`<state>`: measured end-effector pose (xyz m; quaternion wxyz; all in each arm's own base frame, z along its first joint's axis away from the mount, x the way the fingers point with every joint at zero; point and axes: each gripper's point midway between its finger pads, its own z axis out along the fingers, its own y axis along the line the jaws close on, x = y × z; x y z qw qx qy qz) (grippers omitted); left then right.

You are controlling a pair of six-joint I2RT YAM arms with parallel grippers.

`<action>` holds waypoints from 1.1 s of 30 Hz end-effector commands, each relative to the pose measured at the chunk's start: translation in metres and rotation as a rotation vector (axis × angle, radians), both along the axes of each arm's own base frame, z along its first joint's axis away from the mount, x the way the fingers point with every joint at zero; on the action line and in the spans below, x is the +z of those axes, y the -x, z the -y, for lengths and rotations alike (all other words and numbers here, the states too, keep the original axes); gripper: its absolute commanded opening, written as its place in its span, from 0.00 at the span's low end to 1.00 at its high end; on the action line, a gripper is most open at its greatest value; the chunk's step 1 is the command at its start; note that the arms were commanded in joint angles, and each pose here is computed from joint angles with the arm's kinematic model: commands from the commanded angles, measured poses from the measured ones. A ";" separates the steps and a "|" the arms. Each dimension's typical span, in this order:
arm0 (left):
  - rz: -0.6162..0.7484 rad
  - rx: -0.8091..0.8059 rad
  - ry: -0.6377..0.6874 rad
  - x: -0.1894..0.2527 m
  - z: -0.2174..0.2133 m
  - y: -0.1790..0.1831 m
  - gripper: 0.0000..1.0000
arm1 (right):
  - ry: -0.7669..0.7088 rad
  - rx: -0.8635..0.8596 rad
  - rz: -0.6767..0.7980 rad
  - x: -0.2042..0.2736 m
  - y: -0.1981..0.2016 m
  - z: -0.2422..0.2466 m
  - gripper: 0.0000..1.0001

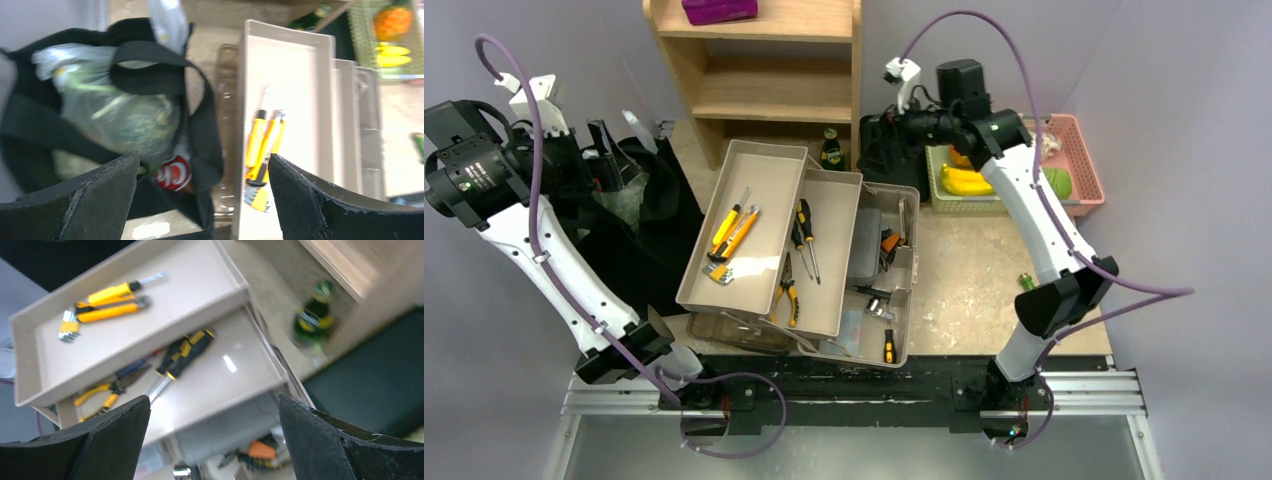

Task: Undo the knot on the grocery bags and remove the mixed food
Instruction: Pick up the takeout bag at the center of the board.

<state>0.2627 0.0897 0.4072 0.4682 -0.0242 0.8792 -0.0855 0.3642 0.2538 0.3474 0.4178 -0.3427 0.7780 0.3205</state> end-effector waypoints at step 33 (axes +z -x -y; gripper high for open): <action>-0.170 0.213 0.058 -0.125 -0.002 -0.066 0.92 | -0.486 0.373 -0.104 0.029 0.069 -0.243 0.93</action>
